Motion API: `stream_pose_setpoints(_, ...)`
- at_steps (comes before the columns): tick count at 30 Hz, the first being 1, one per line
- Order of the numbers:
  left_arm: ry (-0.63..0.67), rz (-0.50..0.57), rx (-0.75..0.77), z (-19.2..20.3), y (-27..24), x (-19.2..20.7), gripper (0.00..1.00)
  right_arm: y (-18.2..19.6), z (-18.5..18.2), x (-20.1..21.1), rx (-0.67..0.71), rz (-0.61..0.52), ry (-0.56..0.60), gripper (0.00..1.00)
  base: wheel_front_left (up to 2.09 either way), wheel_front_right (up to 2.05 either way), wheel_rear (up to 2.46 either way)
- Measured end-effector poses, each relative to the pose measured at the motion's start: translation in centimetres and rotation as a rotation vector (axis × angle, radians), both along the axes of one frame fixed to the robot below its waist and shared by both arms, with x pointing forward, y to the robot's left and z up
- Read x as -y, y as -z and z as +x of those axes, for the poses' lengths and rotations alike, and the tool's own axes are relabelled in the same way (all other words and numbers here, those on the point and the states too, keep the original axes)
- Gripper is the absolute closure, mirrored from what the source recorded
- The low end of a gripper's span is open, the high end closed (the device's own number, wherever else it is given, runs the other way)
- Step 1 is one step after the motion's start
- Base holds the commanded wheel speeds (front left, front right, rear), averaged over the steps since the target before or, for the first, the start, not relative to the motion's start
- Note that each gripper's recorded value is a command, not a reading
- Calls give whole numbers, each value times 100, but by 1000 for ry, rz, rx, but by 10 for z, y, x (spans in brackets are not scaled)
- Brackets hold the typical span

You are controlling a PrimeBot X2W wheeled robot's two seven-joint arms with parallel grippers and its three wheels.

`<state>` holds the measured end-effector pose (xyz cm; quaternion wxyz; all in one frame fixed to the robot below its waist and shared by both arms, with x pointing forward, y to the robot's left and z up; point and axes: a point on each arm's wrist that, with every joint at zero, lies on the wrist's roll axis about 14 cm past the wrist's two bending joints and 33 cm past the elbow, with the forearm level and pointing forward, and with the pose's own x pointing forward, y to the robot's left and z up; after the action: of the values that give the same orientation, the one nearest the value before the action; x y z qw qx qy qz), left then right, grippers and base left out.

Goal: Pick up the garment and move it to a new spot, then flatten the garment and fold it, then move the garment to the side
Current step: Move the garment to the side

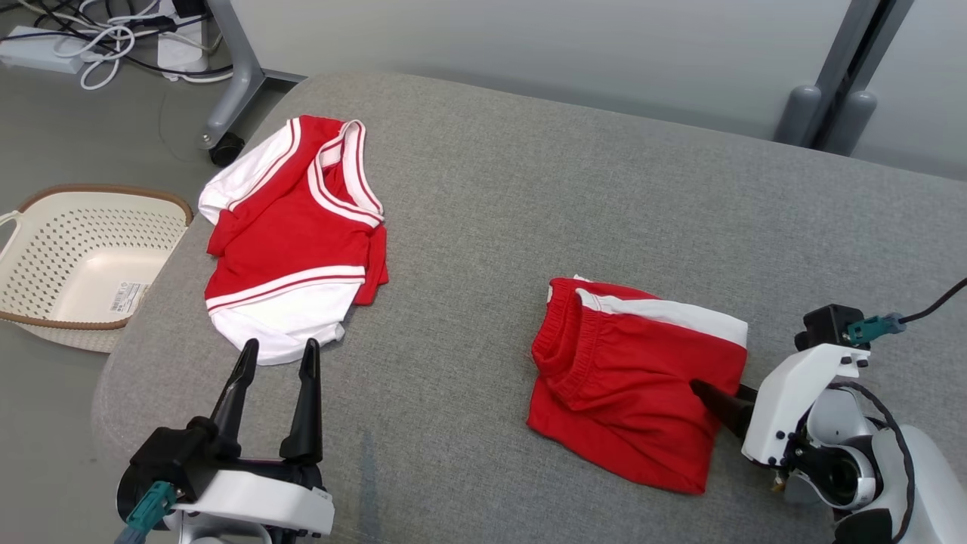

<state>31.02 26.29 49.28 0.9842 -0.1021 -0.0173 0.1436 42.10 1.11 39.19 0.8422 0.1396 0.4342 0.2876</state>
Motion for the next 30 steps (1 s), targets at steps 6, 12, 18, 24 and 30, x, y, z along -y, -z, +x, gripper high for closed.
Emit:
stream_pose_setpoints(6, -14, -9, -13, 0, 5, -3, 0, 16, -7, -1, -106, -9, -5, 0, 0, 0, 0)
stream_pose_setpoints(12, 0, -12, -11, 7, 5, 0, 0, 16, -5, -1, -112, 4, 5, 100, 0, 0, 0)
stream_pose_setpoints(18, 26, -4, 0, 13, 3, 5, 0, 5, -4, -5, -63, 56, 31, 100, 0, 0, 0)
stream_pose_setpoints(24, 95, 7, 26, 21, -4, 21, 0, -19, 0, -1, 30, 110, 73, 100, 0, 0, 0)
stream_pose_setpoints(30, 201, 23, 55, 36, -12, 46, 0, -31, -8, 30, 80, 117, 150, 100, 0, 0, 0)
